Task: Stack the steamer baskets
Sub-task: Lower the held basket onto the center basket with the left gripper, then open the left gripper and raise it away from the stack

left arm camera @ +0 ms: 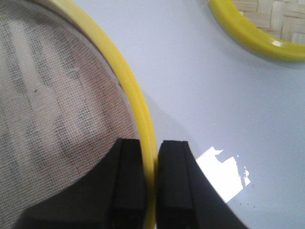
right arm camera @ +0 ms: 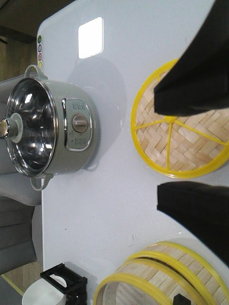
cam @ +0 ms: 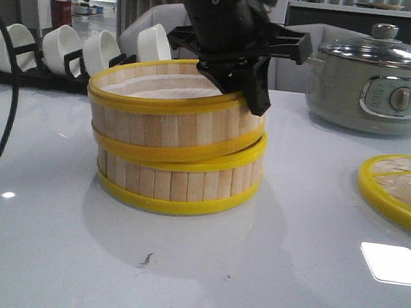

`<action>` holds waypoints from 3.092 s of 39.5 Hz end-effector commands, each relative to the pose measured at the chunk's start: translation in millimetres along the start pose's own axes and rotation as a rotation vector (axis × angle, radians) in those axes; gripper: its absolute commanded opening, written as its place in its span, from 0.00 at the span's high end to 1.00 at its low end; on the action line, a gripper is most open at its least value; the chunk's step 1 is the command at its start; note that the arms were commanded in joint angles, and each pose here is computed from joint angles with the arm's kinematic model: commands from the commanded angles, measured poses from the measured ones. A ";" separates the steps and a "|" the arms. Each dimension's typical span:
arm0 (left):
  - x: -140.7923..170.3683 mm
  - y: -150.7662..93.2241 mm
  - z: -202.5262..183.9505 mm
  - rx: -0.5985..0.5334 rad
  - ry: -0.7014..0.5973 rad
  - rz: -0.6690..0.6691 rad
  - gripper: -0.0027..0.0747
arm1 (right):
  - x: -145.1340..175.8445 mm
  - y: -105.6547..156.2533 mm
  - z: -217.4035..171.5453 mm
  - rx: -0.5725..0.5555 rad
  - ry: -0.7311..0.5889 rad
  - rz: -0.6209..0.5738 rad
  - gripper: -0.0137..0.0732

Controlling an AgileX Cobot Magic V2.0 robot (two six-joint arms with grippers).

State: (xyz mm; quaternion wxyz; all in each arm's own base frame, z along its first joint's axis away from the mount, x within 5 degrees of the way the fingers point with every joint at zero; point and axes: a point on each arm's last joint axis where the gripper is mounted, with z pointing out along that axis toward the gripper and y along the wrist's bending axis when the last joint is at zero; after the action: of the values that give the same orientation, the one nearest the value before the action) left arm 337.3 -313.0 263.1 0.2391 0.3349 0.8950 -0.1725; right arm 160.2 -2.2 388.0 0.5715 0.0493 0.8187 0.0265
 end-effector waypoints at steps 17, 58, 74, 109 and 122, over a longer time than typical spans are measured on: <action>-20.3 -21.5 -24.5 0.052 -0.162 0.008 0.85 | -17.6 1.8 -6.5 -0.011 -0.112 -0.002 0.34; -32.8 -24.5 -45.7 0.052 -0.160 0.026 0.41 | -16.5 1.7 -6.3 -0.010 -0.102 -0.002 0.34; -35.3 -21.9 -46.6 0.039 -0.184 0.029 0.41 | -16.1 1.6 -6.1 -0.010 -0.100 -0.002 0.34; -43.4 -7.8 -113.3 -0.122 -0.285 0.059 0.53 | -15.7 1.6 -5.4 -0.010 -0.095 -0.002 0.34; -29.9 58.8 -244.7 -0.287 -0.520 -0.083 0.85 | -15.7 1.6 -5.4 -0.010 -0.095 -0.002 0.34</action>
State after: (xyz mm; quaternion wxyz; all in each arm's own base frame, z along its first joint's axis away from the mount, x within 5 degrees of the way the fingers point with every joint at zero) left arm 341.0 -216.3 409.2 0.4060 0.2538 0.8690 -0.1248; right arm 159.7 -2.2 386.8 0.5657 0.0496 0.8227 0.0263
